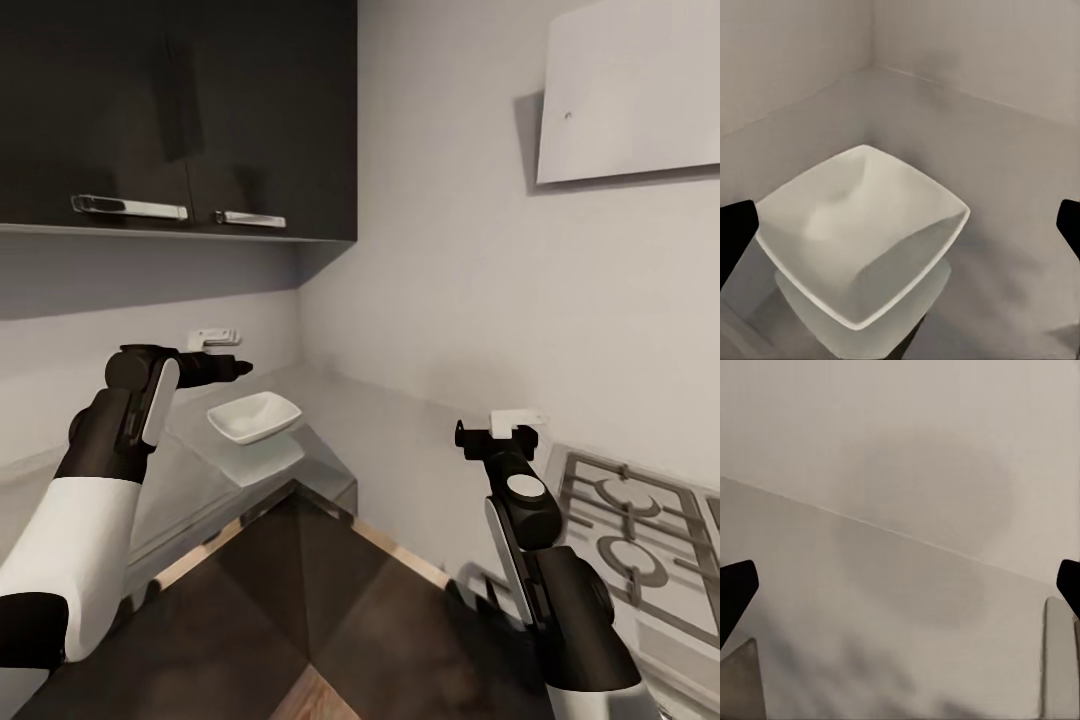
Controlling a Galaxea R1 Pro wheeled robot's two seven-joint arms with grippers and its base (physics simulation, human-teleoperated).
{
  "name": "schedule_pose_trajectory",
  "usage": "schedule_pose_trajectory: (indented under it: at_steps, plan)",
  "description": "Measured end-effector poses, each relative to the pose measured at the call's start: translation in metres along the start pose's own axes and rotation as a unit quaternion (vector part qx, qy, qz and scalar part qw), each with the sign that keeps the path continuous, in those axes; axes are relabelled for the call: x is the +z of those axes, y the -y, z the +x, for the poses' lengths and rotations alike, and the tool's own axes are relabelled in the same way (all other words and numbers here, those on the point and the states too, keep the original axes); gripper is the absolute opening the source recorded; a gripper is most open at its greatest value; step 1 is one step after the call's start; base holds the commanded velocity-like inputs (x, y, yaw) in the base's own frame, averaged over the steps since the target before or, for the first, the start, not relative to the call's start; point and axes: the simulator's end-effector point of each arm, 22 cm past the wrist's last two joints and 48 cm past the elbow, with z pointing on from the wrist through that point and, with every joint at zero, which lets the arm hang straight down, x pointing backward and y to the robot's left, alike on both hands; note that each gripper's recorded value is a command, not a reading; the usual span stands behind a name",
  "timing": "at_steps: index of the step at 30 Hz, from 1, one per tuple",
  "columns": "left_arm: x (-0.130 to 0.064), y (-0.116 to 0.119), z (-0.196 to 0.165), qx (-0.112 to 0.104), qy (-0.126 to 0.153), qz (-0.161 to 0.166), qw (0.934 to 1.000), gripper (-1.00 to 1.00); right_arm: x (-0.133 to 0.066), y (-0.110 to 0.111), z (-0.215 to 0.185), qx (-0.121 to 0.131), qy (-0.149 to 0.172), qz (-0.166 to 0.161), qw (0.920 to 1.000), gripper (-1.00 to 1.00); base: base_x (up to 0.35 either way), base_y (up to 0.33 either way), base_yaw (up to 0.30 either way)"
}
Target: In the kitchen, take the Vidalia onion out of the sink, dice it on the chopping board with the paring knife, put the diced onion into the bowl on the countertop, then place both the paring knife and the chopping board into the sink.
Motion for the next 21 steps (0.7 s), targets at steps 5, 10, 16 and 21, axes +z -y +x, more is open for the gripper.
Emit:
schedule_pose_trajectory:
  at_steps: [5,10,16,21]
  plan:
    - [0.0001,0.0000,0.0002,0.000,0.000,0.000,1.0000,1.00,0.0000,-0.0003,0.0000,0.000,0.000,0.000,1.0000,1.00,0.131,0.000,0.000]
    - [0.0001,0.0000,0.0002,0.000,0.000,0.000,1.0000,1.00,-0.0001,-0.0009,0.0001,0.000,0.000,-0.001,1.0000,1.00,0.119,0.000,0.000]
    - [0.0001,0.0000,0.0002,0.000,0.000,0.000,1.0000,1.00,-0.0002,-0.0012,0.0003,0.000,-0.001,-0.001,1.0000,1.00,0.111,0.000,0.000]
    - [0.0001,0.0000,0.0001,0.000,0.000,0.000,1.0000,1.00,-0.0002,-0.0011,0.0002,0.000,-0.001,-0.001,1.0000,1.00,0.107,0.000,0.000]
